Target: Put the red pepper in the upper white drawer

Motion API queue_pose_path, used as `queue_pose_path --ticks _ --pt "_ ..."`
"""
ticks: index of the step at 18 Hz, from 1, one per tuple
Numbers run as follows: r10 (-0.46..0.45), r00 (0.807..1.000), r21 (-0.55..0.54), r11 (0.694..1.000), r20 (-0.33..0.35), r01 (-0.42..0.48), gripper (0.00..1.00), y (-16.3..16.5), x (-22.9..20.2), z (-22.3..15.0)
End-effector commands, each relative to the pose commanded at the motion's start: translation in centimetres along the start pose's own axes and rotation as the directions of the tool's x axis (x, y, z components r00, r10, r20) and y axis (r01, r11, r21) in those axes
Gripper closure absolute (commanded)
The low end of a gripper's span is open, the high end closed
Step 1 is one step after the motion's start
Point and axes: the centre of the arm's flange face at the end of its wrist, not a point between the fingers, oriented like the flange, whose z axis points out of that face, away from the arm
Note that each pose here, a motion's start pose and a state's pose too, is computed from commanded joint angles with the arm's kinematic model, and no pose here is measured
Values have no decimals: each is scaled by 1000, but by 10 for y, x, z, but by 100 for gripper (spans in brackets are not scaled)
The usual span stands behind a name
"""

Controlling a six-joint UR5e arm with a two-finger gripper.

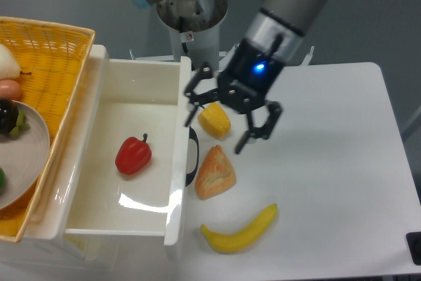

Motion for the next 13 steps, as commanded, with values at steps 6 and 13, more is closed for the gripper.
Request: queue_pose_path --ticks 6,13 --pt "-2 992 -129 991 127 19 0 31 -46 -1" --pt "103 964 -386 922 245 0 0 69 -87 20"
